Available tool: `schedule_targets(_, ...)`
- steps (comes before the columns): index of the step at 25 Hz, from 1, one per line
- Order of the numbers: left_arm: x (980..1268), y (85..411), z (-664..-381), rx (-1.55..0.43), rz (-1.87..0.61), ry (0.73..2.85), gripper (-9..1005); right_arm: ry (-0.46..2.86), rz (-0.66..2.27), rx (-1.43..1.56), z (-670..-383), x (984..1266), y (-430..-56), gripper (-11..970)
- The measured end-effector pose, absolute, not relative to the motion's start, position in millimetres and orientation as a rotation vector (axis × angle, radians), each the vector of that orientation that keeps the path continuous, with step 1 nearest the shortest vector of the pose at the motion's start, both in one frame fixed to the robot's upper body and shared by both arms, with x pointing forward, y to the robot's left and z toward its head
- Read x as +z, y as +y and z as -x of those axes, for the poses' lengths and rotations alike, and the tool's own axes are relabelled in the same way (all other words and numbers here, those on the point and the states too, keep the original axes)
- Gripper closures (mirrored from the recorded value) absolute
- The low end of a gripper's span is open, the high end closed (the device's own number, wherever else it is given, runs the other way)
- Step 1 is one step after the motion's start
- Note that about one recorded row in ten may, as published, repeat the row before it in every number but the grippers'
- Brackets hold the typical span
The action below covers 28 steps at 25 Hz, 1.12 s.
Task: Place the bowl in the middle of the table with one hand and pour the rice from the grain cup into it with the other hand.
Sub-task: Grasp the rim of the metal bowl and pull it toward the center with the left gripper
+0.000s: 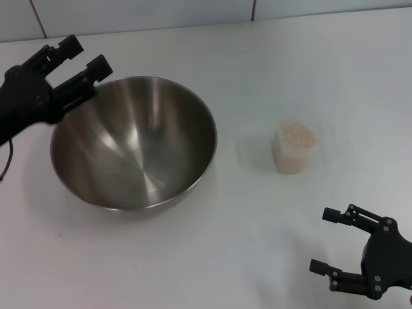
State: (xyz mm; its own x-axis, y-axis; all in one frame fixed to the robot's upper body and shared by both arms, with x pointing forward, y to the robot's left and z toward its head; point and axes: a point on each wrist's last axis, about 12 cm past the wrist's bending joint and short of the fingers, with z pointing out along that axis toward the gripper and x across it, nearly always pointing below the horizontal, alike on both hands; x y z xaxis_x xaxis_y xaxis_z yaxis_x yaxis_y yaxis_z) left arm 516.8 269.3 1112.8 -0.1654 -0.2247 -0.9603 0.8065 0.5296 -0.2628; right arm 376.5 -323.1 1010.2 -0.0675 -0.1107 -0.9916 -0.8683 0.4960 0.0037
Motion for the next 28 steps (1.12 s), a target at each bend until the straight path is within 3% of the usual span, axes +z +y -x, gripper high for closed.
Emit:
schedule_targets(5, 1135, 263, -534, -0.763, -0.547, 1.707, 225, 1.525, 0.88, 0.779, -377, 1011, -323, 125)
schedule_targets(7, 1142, 269, -544, -0.66, -0.489, 1.894, 227, 1.524, 0.881, 0.777, -377, 1011, -323, 124)
schedule_targets(12, 1144, 271, -547, -0.544, -0.507, 2.083, 233, 1.52, 0.892, 0.768, -380, 1013, -324, 124)
schedule_targets(28, 1124, 268, -560, -0.512, -0.59, 2.236, 251, 1.524, 0.894, 0.774, -381, 1014, -323, 124)
